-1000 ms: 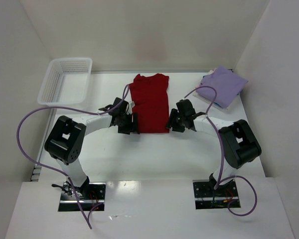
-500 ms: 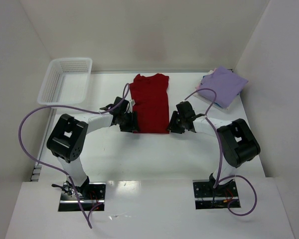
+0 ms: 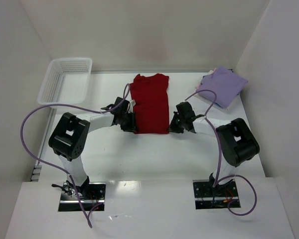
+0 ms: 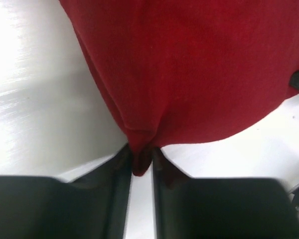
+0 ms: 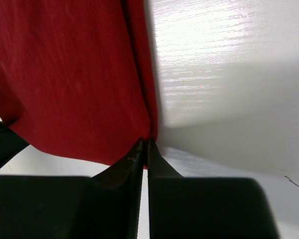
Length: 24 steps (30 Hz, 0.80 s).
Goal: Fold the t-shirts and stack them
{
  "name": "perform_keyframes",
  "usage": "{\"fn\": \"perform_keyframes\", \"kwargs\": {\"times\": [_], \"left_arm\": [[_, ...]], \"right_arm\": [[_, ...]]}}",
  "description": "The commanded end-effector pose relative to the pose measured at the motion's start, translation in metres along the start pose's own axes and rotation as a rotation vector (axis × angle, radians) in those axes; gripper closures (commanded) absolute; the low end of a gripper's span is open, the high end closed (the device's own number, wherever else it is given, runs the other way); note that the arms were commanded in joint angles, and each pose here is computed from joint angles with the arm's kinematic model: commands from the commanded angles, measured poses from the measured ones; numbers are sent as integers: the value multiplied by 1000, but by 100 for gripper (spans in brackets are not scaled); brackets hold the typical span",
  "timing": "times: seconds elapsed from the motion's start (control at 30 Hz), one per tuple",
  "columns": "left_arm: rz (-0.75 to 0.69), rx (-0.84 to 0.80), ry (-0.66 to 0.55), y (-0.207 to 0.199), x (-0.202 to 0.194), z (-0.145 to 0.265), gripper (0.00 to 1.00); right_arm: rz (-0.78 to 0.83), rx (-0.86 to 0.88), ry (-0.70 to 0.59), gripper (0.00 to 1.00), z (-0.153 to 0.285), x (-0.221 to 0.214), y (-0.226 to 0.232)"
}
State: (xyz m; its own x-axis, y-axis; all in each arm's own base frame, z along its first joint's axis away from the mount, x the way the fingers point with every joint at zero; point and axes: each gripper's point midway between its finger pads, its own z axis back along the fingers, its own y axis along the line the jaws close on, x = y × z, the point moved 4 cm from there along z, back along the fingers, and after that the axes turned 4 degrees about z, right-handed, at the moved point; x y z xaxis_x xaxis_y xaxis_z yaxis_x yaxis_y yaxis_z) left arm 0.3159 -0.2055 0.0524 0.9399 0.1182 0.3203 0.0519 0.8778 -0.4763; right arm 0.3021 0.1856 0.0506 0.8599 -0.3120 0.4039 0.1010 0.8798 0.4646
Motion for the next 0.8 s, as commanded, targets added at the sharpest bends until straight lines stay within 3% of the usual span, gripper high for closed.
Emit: {"fn": "perform_keyframes", "kwargs": {"times": [0.0, 0.17, 0.27, 0.77], "left_arm": [[3, 42, 62, 13, -13, -10, 76], [-11, 44, 86, 13, -16, -7, 94], [-11, 55, 84, 13, -16, -2, 100], [21, 55, 65, -2, -44, 67, 100]], "right_arm": [[-9, 9, -13, 100, -4, -1, 3], [-7, 2, 13, 100, -2, -10, 4], [-5, 13, 1, 100, 4, -7, 7], [5, 29, 3, 100, 54, -27, 12]]}}
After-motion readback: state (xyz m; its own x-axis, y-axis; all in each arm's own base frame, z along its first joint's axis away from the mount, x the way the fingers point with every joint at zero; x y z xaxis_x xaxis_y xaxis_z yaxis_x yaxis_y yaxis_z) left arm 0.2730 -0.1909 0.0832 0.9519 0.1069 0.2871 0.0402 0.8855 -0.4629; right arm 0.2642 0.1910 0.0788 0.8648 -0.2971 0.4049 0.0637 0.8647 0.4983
